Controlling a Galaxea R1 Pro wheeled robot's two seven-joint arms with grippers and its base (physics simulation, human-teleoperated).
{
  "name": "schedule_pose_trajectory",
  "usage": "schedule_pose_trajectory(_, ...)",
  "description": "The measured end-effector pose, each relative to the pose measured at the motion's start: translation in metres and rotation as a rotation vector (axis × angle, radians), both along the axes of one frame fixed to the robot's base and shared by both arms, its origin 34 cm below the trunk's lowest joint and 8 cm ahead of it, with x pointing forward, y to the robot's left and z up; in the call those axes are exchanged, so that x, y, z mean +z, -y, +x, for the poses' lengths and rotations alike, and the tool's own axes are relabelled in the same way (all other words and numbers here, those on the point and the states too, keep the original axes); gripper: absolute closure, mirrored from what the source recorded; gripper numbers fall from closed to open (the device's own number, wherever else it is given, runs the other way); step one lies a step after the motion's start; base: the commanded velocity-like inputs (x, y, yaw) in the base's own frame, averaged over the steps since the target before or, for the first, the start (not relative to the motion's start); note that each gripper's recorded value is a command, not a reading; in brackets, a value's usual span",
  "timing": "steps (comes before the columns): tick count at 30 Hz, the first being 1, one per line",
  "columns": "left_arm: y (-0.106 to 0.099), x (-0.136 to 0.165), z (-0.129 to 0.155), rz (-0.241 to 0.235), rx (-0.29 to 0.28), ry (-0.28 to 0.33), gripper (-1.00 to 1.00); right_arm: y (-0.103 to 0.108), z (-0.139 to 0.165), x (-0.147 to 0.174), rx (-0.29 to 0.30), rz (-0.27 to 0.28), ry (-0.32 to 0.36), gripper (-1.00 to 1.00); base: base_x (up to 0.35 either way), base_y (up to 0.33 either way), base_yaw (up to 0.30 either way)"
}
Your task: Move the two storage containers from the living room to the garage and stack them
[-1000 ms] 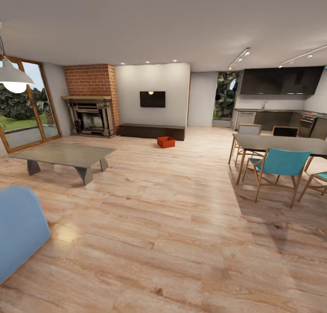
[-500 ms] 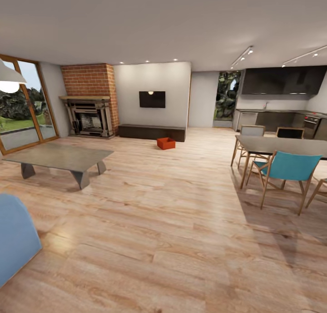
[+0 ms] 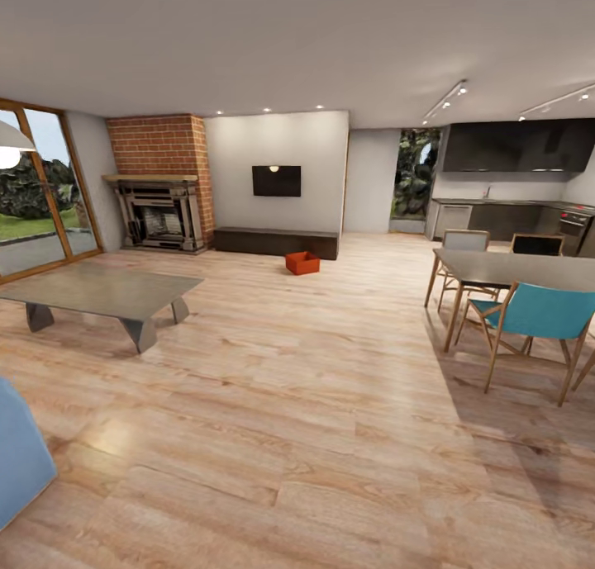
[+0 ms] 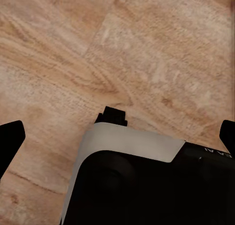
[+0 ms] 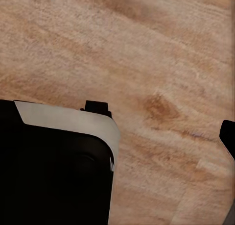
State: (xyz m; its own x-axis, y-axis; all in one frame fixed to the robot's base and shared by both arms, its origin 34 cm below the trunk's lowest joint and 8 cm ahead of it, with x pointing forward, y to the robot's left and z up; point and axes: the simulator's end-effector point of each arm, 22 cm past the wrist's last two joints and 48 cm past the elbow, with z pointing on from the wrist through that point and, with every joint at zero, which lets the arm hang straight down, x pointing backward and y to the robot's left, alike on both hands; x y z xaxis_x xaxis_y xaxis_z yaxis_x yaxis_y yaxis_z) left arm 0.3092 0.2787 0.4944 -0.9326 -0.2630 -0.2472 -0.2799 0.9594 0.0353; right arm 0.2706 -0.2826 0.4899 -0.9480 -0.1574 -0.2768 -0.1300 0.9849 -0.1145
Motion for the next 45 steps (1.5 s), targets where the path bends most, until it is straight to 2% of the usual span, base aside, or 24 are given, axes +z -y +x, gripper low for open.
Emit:
schedule_pose_trajectory(16, 0.0010, 0.0000, 0.0002, -0.001, -0.002, 0.001, -1.00, -0.0060, 0.0005, -0.0001, 0.003, 0.007, 0.002, -1.00, 0.322, -0.012, 0.000)
schedule_pose_trajectory(35, 0.0001, 0.0000, -0.0001, -0.001, 0.001, 0.000, -1.00, -0.0059, 0.0006, 0.0000, -0.002, 0.008, 0.003, -1.00, 0.295, -0.140, 0.000)
schedule_pose_trajectory(45, 0.0000, 0.0000, -0.0001, -0.001, 0.002, 0.000, -1.00, -0.0072, 0.0005, -0.0001, 0.003, 0.010, 0.002, -1.00, 0.315, -0.025, 0.000)
